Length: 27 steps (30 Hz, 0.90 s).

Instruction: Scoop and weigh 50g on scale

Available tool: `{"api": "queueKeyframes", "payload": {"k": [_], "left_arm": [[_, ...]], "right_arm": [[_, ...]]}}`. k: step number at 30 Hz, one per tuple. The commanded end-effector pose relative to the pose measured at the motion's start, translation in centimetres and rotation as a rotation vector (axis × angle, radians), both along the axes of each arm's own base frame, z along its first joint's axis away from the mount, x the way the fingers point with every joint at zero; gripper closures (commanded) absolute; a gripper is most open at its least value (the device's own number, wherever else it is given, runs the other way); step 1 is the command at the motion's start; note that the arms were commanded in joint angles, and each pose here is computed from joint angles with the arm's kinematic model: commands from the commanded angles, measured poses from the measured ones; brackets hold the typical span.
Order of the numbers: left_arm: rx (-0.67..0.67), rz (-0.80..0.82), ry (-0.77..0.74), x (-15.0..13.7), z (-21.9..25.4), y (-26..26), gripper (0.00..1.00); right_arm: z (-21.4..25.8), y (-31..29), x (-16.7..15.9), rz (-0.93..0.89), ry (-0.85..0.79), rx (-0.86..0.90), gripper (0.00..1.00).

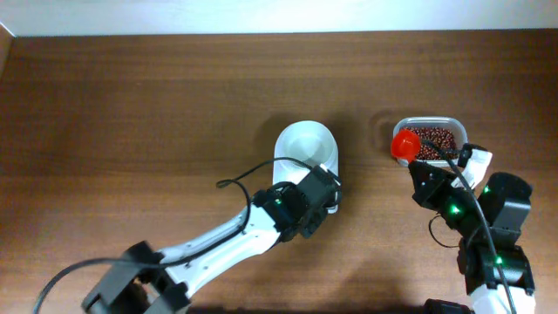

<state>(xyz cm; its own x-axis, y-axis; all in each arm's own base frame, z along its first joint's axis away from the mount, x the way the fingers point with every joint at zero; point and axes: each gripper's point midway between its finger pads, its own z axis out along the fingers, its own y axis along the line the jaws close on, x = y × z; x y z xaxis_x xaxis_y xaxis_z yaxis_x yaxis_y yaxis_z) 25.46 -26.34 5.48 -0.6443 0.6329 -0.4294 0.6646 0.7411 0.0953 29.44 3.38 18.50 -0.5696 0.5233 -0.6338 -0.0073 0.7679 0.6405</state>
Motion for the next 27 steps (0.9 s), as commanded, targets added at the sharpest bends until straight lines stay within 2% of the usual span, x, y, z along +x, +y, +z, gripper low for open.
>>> {"api": "queueKeyframes", "payload": {"k": [1,10,17,27], "left_arm": [[0.018,-0.015,0.022,0.3,-1.5,-0.6,1.00],[0.002,-0.011,0.002,1.6,-3.7,-1.9,1.00],[-0.011,0.019,-0.071,3.2,-2.9,-2.0,1.00],[-0.023,0.066,-0.079,4.8,-2.8,-0.9,1.00]], "right_arm": [[0.4,-0.2,0.8,0.003,-0.012,-0.004,0.96],[0.5,-0.3,1.1,0.006,-0.022,-0.005,0.96],[0.5,-0.4,1.1,-0.001,-0.022,-0.010,0.96],[0.5,-0.4,1.1,-0.001,-0.021,-0.009,0.96]]}}
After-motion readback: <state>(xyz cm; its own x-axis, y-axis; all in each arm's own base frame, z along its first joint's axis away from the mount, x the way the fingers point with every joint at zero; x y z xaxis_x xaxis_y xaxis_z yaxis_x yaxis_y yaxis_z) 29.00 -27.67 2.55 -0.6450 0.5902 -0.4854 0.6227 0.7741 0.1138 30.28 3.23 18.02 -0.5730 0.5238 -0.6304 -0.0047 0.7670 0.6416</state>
